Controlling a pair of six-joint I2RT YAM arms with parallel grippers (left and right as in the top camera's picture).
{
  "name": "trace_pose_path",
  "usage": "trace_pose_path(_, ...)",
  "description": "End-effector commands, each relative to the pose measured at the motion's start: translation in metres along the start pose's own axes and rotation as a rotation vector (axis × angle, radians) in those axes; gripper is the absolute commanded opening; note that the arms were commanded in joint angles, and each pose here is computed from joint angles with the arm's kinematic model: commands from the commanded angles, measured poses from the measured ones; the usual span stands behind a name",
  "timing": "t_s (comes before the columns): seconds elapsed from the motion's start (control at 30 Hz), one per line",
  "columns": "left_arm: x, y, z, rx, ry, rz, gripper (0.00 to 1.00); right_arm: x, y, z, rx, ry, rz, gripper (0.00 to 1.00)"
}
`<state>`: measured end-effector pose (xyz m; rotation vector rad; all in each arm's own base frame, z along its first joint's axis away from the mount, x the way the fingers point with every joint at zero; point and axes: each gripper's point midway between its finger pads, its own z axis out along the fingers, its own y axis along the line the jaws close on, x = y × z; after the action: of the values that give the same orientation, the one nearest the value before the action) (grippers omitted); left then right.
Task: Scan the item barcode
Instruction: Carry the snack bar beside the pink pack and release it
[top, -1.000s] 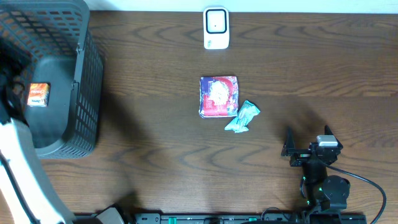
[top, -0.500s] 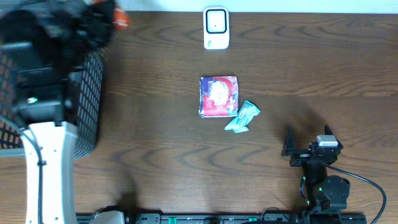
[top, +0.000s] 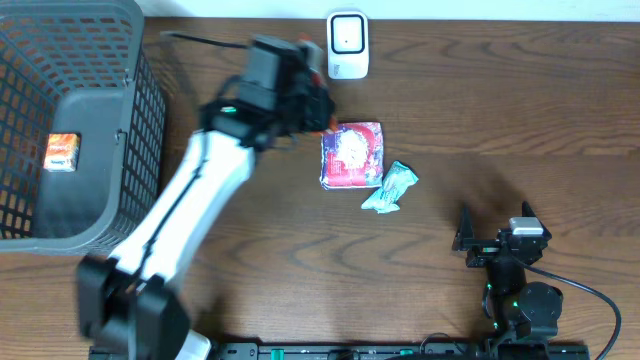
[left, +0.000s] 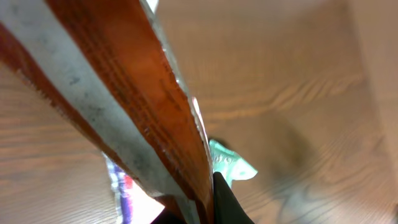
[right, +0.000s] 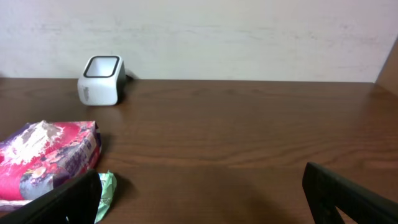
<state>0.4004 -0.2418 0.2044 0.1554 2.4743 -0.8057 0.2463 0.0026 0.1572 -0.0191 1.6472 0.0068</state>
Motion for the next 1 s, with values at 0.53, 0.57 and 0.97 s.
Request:
trace_pose_path(0.53,0.053,-0.072,0.119,0.011,-0.016,0.223,0.08,0.001,0.0,0.0,0.001,-0.001,-0.008,0.99)
trace_pose_path(0.57,0.057,-0.072,0.125,0.01,-0.011,0.227,0.09,0.001,0.0,0.0,0.001,-0.001,-0.008,0.99)
trace_pose_path(0.97,0.074,-0.067,0.159,0.023,0.017,0.149,0.47,0.001,0.0,0.0,0.001,-0.001,-0.008,0.99)
